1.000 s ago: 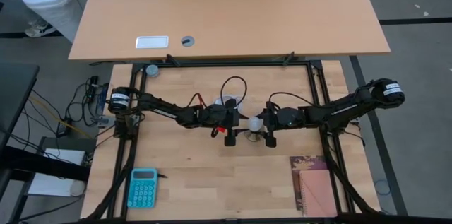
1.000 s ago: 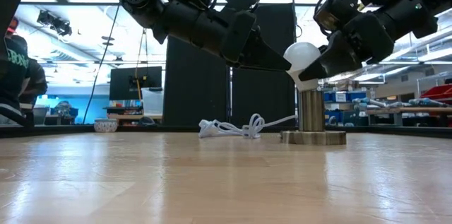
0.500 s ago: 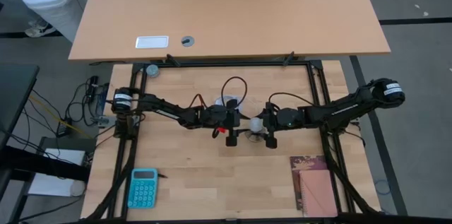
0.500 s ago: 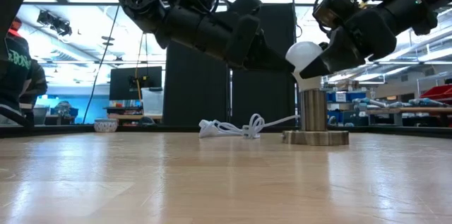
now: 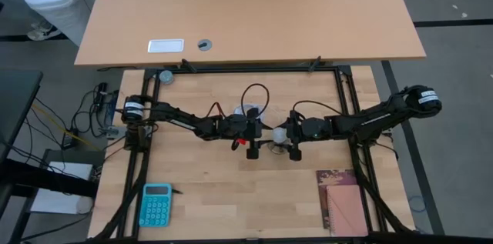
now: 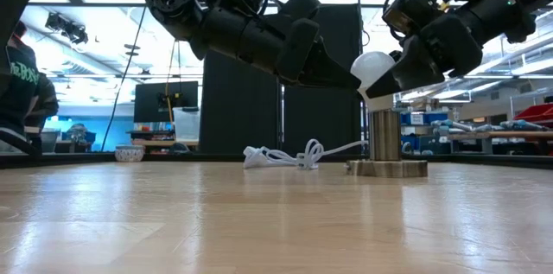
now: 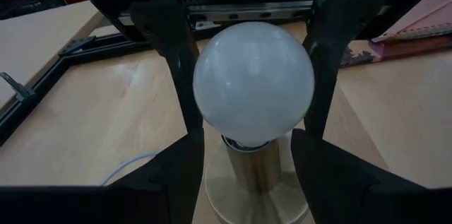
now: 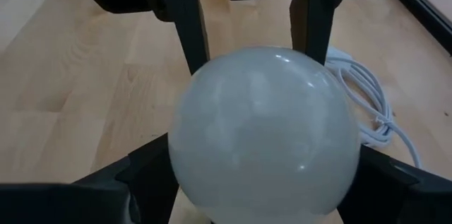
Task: Screw lightbulb
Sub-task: Insert the white lightbulb into the lamp socket
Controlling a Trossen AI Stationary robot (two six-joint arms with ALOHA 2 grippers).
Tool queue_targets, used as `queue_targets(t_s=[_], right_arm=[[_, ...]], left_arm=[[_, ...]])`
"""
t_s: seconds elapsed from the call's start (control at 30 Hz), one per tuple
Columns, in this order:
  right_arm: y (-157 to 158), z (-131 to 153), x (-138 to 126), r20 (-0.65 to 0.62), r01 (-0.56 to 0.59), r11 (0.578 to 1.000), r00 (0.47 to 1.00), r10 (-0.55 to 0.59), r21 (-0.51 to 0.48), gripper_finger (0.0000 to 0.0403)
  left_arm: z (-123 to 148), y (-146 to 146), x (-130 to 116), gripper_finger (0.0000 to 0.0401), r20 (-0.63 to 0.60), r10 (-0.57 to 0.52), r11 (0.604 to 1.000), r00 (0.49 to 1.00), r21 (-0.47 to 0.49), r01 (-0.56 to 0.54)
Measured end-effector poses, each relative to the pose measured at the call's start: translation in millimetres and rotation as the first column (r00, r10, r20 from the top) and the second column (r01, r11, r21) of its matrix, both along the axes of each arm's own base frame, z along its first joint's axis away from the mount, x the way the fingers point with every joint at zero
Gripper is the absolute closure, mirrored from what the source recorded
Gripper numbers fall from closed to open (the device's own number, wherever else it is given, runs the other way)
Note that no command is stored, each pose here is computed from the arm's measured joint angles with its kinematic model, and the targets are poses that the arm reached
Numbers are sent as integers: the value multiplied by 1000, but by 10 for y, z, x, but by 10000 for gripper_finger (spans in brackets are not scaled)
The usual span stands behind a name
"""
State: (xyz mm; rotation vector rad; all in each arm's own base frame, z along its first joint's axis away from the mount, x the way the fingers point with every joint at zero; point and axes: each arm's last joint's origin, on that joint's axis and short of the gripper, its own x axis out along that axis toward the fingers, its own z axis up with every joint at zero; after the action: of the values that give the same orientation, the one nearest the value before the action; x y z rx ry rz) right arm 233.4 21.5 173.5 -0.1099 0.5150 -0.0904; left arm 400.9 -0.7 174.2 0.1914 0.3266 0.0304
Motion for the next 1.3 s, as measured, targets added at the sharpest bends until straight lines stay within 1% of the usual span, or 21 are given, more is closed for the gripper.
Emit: queue_targets(t_s=[0.1, 0.33, 0.4, 0.67, 0.77, 0.83, 0.93, 1.03, 1.17, 1.23, 1.3], right_arm=[[-1, 0, 0, -1, -1, 1000, 1000, 1, -7, 103], [1, -2, -1, -4, -6, 1000, 1000, 6, -5, 155], [0, -4, -2, -5, -6, 1000, 1000, 6, -6, 163], [0, -7, -3, -10, -6, 1000, 1000, 6, -6, 154], [0, -10, -6, -16, -4, 1000, 1000, 4, -4, 156], [0, -11, -6, -18, -4, 1000, 1000, 4, -4, 157], [0, -12, -7, -19, -5, 1000, 1000, 4, -4, 157], [0, -11, -6, -17, -5, 1000, 1000, 5, -4, 158], [0, -10, -6, -16, -4, 1000, 1000, 4, -2, 158], [0, -11, -6, -16, -1, 1000, 1000, 1, 3, 158], [0, -11, -5, -15, 0, 1000, 1000, 0, 6, 158]], left_arm=[[0, 0, 0, 183, 0, 0, 1000, 1000, -1, 0], [-16, -1, 4, 183, -2, 4, 1000, 1000, -14, -4], [-21, 0, 3, 183, -6, 5, 1000, 1000, -16, -5], [-25, 0, 2, 183, -10, 5, 1000, 1000, -12, -5], [-73, 0, -16, 183, -63, 4, 1000, 998, -12, -5], [-108, 0, -31, 183, -101, 8, 1000, 995, -27, -11], [-148, -15, -48, 183, -136, -26, 997, 990, -70, 17], [-251, -28, -29, 183, -121, -46, 992, 992, -125, 31], [-510, -33, 61, 183, -70, -35, 984, 997, -175, 22], [-613, -27, 97, 183, -33, -24, 982, 999, -186, 18], [-683, -13, 128, 183, 13, 23, 986, 1000, -167, -21]])
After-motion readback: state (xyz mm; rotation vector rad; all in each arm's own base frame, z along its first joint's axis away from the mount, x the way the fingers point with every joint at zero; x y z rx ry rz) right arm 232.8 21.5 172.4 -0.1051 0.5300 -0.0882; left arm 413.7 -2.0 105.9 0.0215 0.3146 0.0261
